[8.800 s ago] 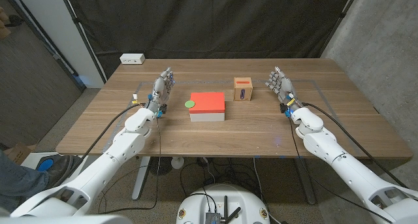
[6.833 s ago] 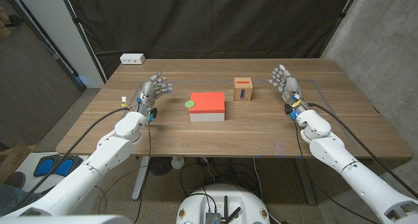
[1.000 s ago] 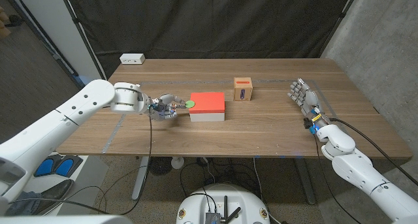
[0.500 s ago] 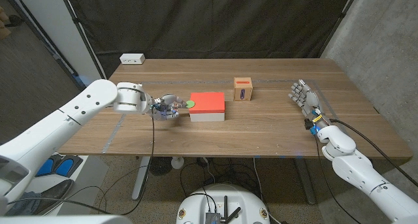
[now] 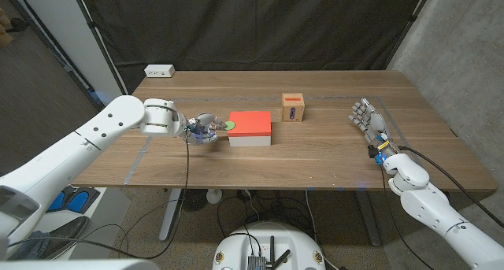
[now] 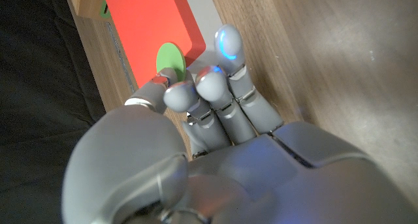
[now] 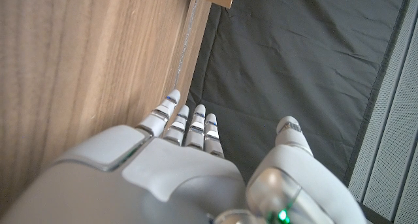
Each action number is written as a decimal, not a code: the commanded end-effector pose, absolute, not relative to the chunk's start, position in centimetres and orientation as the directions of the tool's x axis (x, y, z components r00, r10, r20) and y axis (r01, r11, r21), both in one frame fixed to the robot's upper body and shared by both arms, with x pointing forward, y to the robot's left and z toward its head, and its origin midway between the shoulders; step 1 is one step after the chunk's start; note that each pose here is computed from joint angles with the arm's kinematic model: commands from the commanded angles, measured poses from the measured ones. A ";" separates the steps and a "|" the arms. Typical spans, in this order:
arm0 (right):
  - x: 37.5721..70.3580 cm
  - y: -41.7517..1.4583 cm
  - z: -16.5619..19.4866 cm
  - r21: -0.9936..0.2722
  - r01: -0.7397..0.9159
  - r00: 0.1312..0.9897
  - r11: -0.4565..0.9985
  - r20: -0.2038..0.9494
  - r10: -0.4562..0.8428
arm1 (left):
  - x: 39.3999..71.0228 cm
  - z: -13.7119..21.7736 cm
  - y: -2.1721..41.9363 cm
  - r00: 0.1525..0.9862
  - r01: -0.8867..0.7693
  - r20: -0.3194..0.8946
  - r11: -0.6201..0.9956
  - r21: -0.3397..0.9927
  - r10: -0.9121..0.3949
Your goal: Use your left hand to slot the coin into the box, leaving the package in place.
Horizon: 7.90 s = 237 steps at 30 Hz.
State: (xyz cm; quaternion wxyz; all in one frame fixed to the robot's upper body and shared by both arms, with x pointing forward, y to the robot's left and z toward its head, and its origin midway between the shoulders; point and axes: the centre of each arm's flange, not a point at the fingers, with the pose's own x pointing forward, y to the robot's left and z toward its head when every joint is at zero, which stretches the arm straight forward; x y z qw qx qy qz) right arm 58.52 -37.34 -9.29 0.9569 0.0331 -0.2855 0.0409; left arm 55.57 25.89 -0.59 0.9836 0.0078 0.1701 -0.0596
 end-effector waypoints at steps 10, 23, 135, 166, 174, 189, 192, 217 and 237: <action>59.1 -37.6 -10.1 0.055 -0.104 0.837 0.993 0.544 0.057 | 55.4 -0.8 25.7 0.937 0.097 -0.339 0.995 0.007 -0.089; 59.2 -37.2 -10.1 0.051 -0.110 0.833 0.993 0.550 0.064 | 55.5 -0.5 25.6 0.940 0.109 -0.329 0.994 0.026 -0.094; 51.6 -33.3 -11.0 0.186 -0.080 0.749 0.979 0.660 -0.064 | 54.1 15.7 17.0 0.831 -0.384 0.547 0.609 0.695 -0.101; 51.0 -33.6 -11.9 0.198 -0.075 0.752 0.977 0.655 -0.075 | 54.7 18.3 8.6 0.832 -0.474 0.529 0.279 0.835 -0.169; 50.8 -33.7 -12.1 0.199 -0.073 0.750 0.977 0.657 -0.077 | 55.3 18.2 6.9 0.838 -0.479 0.517 0.220 0.850 -0.174; 50.6 -33.9 -12.4 0.207 -0.068 0.748 0.976 0.658 -0.087 | 56.6 17.1 3.5 0.834 -0.493 0.513 0.143 0.858 -0.205; 50.7 -33.9 -12.4 0.211 -0.067 0.750 0.975 0.656 -0.090 | 57.2 16.8 3.1 0.841 -0.480 0.499 0.141 0.866 -0.207; 51.1 -34.4 -12.8 0.223 -0.056 0.756 0.973 0.647 -0.104 | 60.0 14.8 0.0 0.868 -0.427 0.440 0.107 0.898 -0.230; 51.3 -34.8 -13.0 0.230 -0.046 0.757 0.972 0.643 -0.117 | 61.3 13.4 -1.7 0.857 -0.441 0.444 0.076 0.894 -0.262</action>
